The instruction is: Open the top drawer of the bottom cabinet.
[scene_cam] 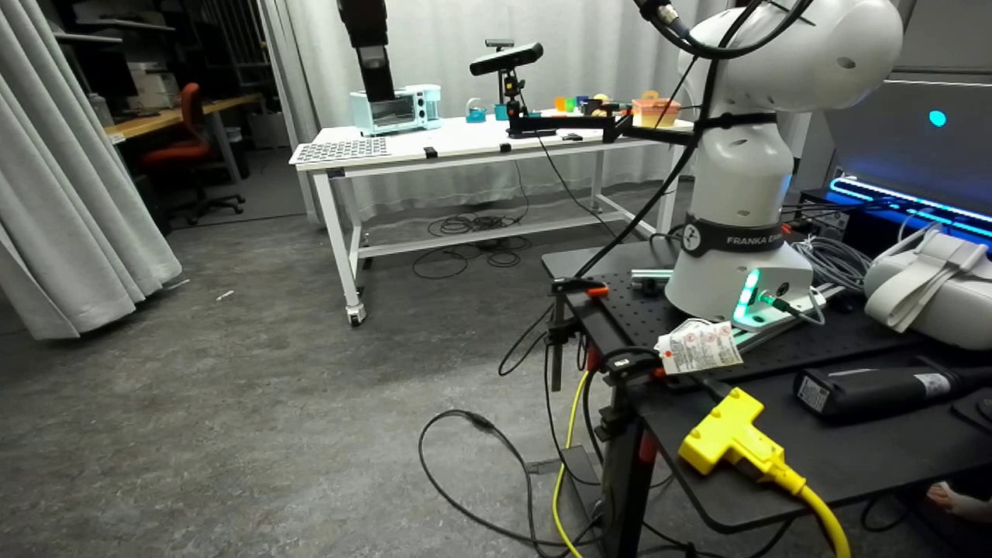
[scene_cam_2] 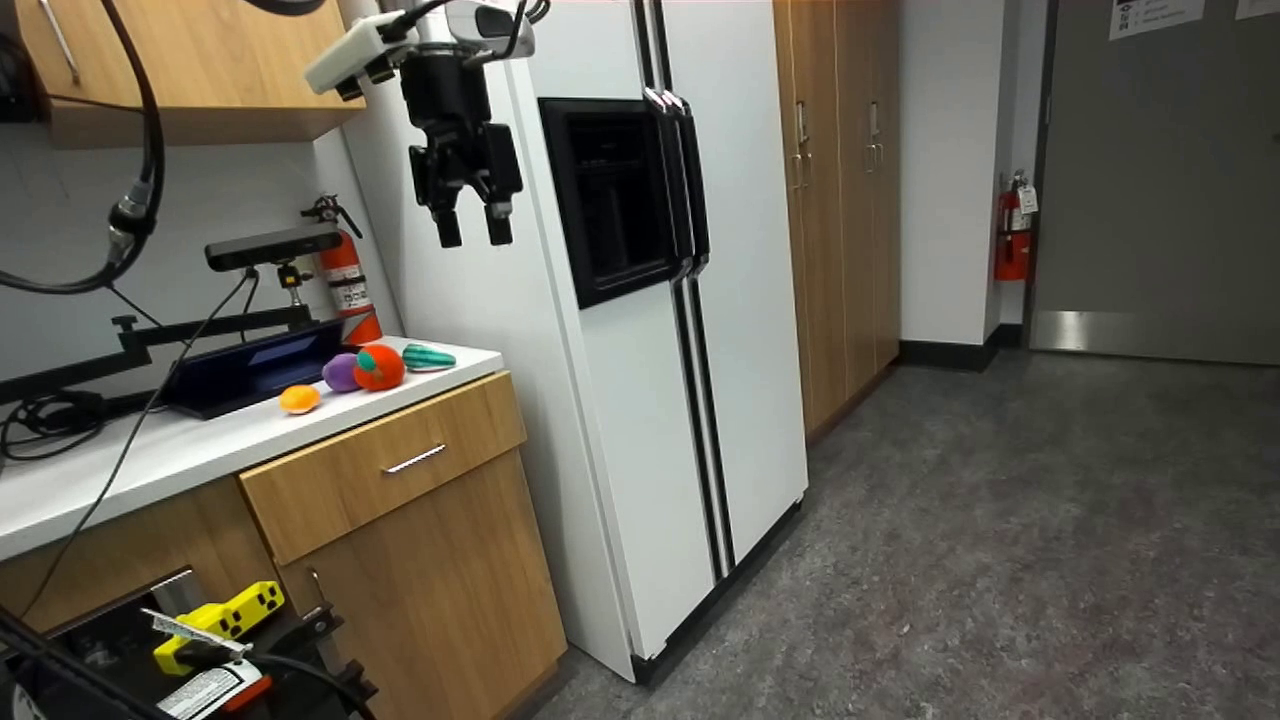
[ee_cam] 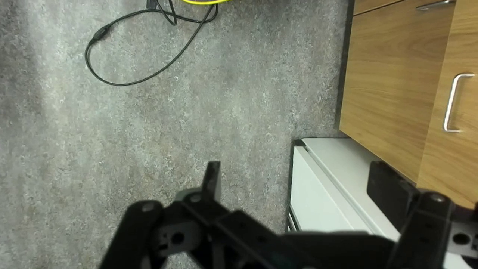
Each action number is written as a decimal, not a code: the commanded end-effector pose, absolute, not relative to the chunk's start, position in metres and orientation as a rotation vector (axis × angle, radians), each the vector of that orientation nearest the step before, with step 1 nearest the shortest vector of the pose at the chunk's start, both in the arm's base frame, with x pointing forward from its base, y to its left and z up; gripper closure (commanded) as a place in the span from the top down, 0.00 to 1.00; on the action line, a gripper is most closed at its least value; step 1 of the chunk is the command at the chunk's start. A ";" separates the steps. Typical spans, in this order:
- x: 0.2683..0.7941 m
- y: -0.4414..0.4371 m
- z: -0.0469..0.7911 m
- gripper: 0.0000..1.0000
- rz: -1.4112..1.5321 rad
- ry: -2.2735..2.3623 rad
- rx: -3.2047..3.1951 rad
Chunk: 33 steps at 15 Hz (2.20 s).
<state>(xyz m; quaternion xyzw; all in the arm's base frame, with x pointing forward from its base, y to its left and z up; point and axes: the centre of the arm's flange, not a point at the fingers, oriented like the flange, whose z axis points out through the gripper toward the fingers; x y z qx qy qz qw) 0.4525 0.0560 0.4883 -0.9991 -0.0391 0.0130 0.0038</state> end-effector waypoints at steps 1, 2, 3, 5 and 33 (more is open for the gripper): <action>0.454 0.056 0.478 1.00 0.040 -0.133 -3.116; 0.455 0.057 0.467 1.00 0.039 -0.139 -3.125; 0.456 0.057 0.457 1.00 0.053 -0.143 -3.124; 0.458 0.059 0.429 1.00 0.098 -0.151 -3.124; 0.519 0.209 0.256 1.00 0.183 -0.524 -2.735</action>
